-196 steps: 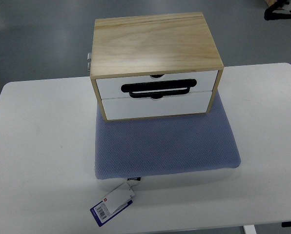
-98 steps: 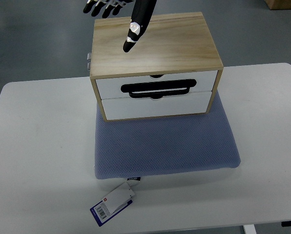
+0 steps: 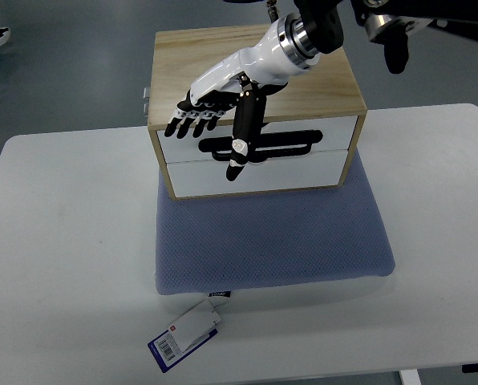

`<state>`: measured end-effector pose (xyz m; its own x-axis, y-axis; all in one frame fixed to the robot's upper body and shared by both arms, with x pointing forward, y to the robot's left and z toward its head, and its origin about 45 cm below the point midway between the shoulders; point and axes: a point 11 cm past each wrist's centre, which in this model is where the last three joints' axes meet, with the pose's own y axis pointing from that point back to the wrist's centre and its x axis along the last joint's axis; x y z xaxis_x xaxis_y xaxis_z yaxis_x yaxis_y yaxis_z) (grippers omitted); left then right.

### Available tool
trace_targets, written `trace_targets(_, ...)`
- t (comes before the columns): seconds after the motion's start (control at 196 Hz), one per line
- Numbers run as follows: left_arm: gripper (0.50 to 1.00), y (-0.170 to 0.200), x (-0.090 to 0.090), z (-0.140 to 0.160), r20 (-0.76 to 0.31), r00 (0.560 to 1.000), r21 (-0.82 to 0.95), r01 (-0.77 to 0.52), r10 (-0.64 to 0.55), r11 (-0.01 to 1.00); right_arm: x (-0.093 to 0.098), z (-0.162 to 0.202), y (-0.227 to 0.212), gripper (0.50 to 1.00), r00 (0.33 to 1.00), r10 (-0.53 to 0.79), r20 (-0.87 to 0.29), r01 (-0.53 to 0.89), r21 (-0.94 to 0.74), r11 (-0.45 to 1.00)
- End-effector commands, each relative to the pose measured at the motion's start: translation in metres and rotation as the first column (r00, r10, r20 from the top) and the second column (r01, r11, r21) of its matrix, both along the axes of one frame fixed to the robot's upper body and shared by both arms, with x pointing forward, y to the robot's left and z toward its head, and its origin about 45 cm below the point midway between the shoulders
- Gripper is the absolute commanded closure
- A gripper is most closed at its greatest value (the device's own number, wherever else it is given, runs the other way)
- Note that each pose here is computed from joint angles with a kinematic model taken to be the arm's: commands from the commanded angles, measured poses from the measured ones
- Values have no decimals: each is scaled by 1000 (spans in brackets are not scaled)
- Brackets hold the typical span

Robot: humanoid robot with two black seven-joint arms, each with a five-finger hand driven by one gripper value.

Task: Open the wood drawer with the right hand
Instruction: 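Lower the right hand and hook fingers into the upper drawer's black handle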

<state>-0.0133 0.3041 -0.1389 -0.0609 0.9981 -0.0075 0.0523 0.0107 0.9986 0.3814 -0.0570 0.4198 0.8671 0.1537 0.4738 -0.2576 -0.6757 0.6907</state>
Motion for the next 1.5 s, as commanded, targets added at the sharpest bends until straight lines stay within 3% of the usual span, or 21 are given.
trace_targets(0.0, 500, 3, 0, 0, 0, 1000, 8, -2, 2, 1000, 1, -11, -7, 562, 998, -51, -27, 51, 0, 999)
trace_targets(0.49, 500, 4, 0, 0, -1, 1000, 13, -1, 1, 1000, 19, -41, -34, 581, 957, -289, 27, 290, -127, 948)
trace_targets(1.496, 500, 4, 0, 0, -1, 1000, 13, -1, 1, 1000, 20, -76, -48, 579, 944, -325, 52, 328, -231, 916)
